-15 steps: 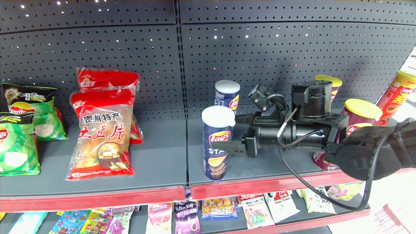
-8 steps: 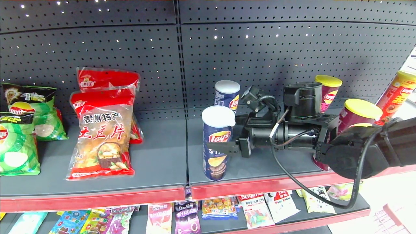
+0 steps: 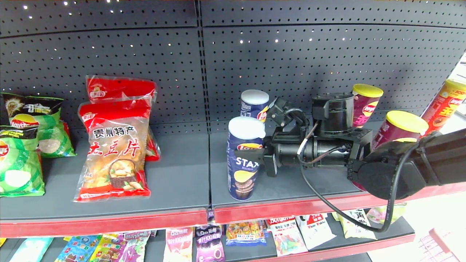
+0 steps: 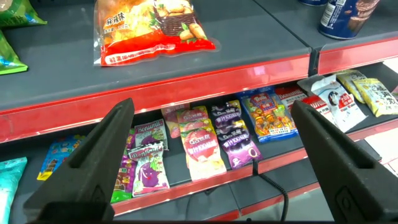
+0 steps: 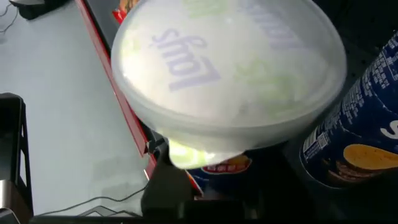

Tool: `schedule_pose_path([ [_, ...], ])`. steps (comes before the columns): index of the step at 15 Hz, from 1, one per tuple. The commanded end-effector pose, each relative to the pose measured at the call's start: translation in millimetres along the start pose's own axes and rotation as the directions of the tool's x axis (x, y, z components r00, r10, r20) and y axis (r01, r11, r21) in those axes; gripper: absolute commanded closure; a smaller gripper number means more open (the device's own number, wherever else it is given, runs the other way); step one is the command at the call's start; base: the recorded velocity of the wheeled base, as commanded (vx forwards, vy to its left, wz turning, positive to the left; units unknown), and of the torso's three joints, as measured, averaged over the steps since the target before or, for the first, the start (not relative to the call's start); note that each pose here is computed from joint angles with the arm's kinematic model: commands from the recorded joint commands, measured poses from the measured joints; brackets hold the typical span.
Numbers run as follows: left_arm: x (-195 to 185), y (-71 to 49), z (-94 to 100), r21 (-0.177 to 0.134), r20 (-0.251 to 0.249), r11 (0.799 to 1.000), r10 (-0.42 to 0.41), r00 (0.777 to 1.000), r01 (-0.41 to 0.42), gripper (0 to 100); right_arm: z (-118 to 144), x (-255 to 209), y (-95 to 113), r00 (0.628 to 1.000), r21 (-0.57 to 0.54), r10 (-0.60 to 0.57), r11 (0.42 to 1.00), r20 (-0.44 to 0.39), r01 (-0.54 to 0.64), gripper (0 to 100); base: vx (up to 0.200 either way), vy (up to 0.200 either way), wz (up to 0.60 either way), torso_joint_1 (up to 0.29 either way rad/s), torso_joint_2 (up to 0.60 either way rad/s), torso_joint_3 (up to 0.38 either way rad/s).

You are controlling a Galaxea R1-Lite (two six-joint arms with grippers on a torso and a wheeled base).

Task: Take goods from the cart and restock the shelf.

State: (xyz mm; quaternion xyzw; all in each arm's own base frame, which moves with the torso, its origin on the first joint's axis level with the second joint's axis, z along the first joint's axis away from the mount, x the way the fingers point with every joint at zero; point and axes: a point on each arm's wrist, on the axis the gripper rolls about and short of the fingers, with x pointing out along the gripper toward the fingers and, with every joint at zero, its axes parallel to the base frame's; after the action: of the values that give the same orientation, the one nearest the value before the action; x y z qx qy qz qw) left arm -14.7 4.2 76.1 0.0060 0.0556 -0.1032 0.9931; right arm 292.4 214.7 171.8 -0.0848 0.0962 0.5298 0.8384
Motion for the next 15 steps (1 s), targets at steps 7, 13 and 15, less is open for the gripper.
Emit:
schedule_pose_path([
  [7, 0, 0.0, 0.0, 0.0, 0.0, 1.0, 0.0, 1.0, 0.0, 0, 10, -38, 4, 0.993, -0.009, -0.117, 0.993, 0.014, 0.117, 100, 0.0, 0.0, 0.0, 0.0, 0.0, 0.0],
  [13, 0, 0.0, 0.0, 0.001, -0.002, 1.0, 0.0, 1.0, 0.0, 0, 1, -50, 7, 0.992, 0.004, -0.125, 0.992, -0.013, 0.125, 100, 0.0, 0.0, 0.0, 0.0, 0.0, 0.0],
  [15, 0, 0.0, 0.0, 0.0, -0.002, 1.0, 0.0, 1.0, 0.0, 0, 0, -48, 8, 0.992, 0.004, -0.122, 0.993, -0.017, 0.122, 100, 0.0, 0.0, 0.0, 0.0, 0.0, 0.0],
])
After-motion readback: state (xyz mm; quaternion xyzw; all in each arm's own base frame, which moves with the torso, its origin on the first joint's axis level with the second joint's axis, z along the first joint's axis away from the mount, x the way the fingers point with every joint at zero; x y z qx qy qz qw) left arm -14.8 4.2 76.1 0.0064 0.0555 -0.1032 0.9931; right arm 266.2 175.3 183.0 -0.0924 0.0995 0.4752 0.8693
